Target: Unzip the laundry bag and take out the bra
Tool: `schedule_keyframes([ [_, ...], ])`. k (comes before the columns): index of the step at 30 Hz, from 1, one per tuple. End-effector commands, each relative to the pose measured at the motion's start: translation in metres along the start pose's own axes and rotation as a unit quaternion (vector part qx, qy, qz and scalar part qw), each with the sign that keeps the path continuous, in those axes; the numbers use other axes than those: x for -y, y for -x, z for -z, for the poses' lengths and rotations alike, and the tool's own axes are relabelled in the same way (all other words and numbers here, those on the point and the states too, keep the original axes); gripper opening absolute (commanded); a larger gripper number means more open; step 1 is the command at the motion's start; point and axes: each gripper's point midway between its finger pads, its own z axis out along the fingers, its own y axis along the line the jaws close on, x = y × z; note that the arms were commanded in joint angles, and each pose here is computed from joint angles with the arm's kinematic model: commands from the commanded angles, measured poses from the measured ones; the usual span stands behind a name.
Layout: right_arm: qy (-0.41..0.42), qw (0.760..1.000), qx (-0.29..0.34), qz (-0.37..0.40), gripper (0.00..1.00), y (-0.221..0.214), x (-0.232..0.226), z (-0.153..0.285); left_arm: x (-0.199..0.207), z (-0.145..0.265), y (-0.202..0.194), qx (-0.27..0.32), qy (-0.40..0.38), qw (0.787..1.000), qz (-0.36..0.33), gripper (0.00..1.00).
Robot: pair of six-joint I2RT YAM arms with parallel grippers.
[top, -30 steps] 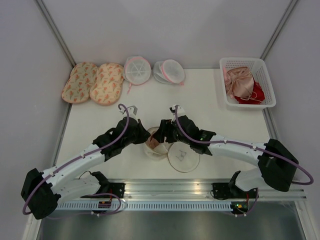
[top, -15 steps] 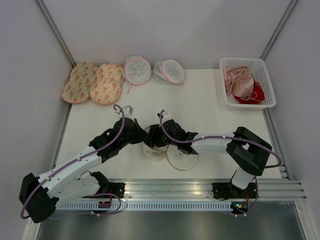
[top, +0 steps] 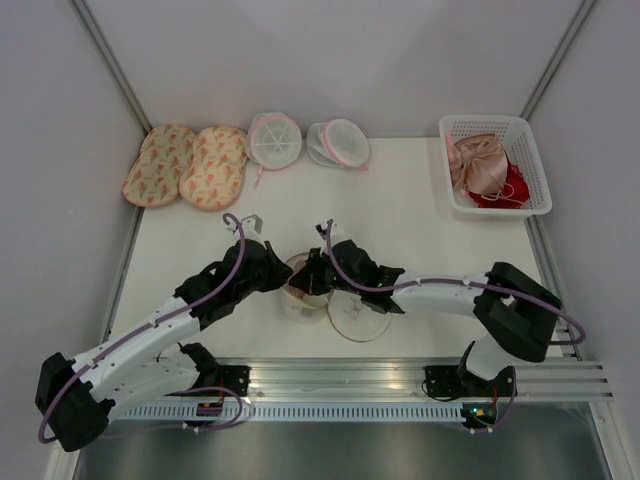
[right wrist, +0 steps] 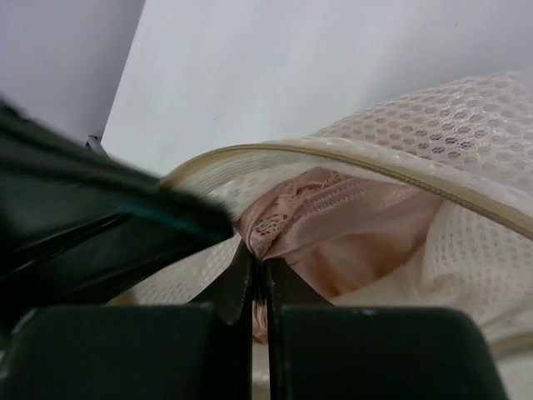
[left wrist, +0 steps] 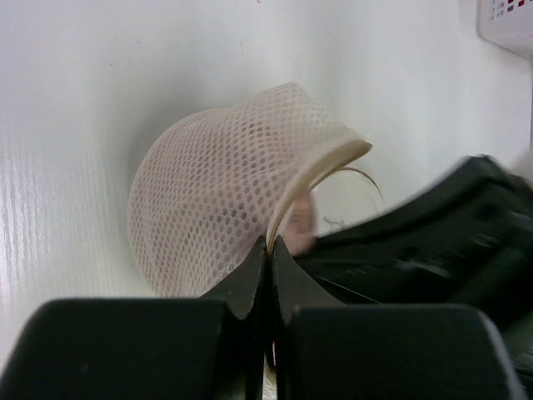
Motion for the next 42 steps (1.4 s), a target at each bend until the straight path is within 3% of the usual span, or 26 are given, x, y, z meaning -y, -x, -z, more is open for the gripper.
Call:
schedule_keyframes([
  [1, 0.035, 0.998, 0.037, 0.041, 0.0, 0.03, -0.032, 0.043, -0.002, 0.0, 0.001, 0.008, 0.002, 1.0, 0.013, 0.02],
  [12, 0.122, 0.989, 0.025, 0.083, 0.01, 0.036, -0.077, 0.109, 0.007, -0.004, 0.004, 0.005, -0.008, 1.0, 0.012, 0.02],
  [19, 0.182, 0.962, 0.18, 0.09, 0.01, 0.086, -0.1, 0.126, 0.012, -0.007, 0.0, -0.005, -0.019, 1.0, 0.021, 0.02],
  [26, 0.092, 0.948, 0.278, 0.122, 0.0, 0.151, -0.097, 0.092, 0.021, -0.004, 0.0, -0.011, -0.039, 0.999, 0.027, 0.02],
  [31, -0.028, 0.93, 0.351, 0.109, 0.01, 0.216, -0.078, 0.091, 0.025, -0.001, 0.001, -0.008, -0.049, 0.998, 0.03, 0.02],
  [36, -0.127, 0.915, 0.375, 0.08, 0.0, 0.27, -0.03, 0.118, 0.019, -0.002, 0.001, -0.002, -0.041, 0.999, 0.025, 0.02],
  [39, -0.213, 0.89, 0.396, 0.074, 0.0, 0.311, 0.01, 0.149, 0.017, -0.002, 0.0, -0.001, -0.04, 0.999, 0.024, 0.02],
  [40, -0.258, 0.869, 0.416, 0.066, 0.0, 0.328, 0.032, 0.168, 0.016, -0.002, 0.0, 0.0, -0.04, 0.999, 0.024, 0.02],
  [42, -0.3, 0.85, 0.428, 0.062, 0.0, 0.345, 0.05, 0.19, 0.015, 0.0, 0.0, 0.003, -0.039, 0.999, 0.024, 0.02],
])
